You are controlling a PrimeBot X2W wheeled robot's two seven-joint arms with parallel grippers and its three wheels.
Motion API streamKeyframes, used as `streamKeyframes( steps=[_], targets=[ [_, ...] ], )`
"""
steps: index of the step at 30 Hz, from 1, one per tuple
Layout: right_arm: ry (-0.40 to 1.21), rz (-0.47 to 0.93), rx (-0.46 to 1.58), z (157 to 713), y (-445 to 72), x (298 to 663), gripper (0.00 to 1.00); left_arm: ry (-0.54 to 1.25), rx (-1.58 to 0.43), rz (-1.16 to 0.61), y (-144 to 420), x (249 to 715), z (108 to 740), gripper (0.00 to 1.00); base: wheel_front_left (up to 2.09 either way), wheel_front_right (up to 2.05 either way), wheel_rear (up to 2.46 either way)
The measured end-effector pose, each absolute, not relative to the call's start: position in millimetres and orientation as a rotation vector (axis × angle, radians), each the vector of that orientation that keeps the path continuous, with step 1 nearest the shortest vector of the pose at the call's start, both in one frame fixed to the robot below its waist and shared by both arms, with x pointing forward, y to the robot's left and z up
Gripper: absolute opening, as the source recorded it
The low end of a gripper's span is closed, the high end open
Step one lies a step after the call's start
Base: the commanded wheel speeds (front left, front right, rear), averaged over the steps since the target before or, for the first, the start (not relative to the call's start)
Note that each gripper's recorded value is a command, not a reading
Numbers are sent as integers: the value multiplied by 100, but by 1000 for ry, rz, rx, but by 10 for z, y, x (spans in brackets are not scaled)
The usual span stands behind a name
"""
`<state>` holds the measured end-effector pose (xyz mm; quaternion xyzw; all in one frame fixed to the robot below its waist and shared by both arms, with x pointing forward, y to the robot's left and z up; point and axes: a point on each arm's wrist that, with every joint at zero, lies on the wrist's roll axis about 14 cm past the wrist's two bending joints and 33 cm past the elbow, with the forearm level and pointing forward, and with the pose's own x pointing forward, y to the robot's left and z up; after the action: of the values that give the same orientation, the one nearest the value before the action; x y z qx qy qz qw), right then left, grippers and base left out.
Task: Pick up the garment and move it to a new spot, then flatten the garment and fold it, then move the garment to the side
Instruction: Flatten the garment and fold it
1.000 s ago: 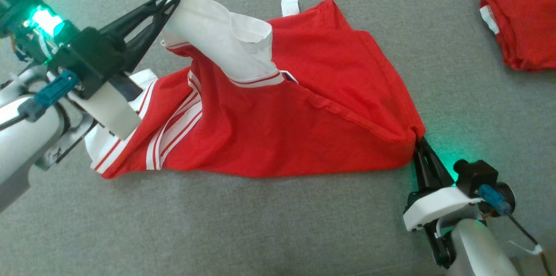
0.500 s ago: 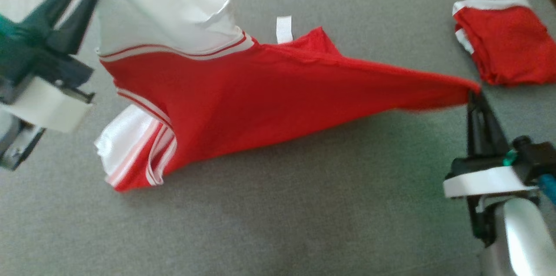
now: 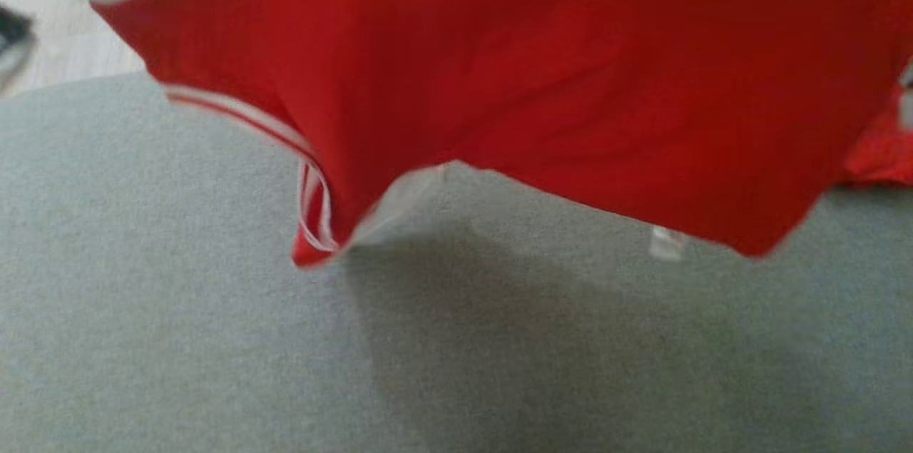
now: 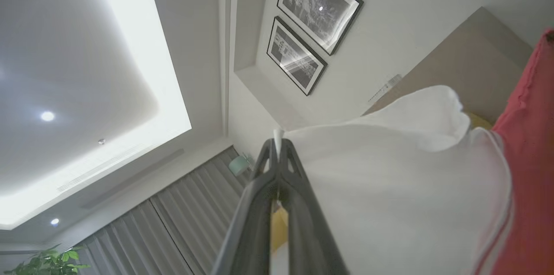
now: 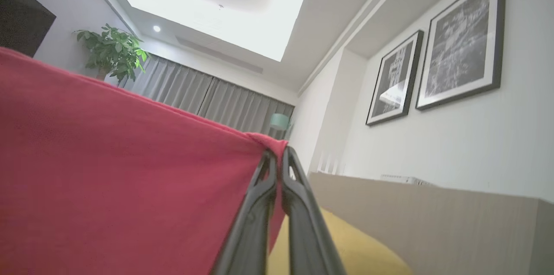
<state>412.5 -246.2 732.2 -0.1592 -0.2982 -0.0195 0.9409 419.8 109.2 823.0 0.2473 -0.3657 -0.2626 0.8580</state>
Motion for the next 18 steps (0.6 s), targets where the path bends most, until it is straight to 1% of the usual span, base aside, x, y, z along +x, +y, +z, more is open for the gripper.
streamKeyframes(
  steps=[3, 5, 8, 12, 15, 18],
  targets=[
    [-635, -22, -373, 7610, -2419, 4239, 0, -799, 534, -562, 1072, 4228, 8402, 0, 0, 0, 0],
    [-612, -3, -398, 7664, -2383, 4383, 0, -763, 553, -568, 1056, 4358, 8374, 0, 0, 0, 0],
    [-530, 29, -413, 7566, -2353, 4693, 0, -673, 595, -563, 1070, 4674, 8205, 0, 0, 0, 0],
    [-416, 92, -403, 7290, -2236, 5133, 0, -566, 643, -546, 1125, 5147, 7938, 0, 0, 0, 0],
    [-395, 123, -398, 7203, -2160, 5449, 0, -540, 684, -528, 1134, 5493, 7844, 0, 0, 0, 0],
    [-428, 135, -413, 7250, -2117, 5744, 0, -577, 723, -498, 1118, 5802, 7893, 0, 0, 0, 0]
  ],
)
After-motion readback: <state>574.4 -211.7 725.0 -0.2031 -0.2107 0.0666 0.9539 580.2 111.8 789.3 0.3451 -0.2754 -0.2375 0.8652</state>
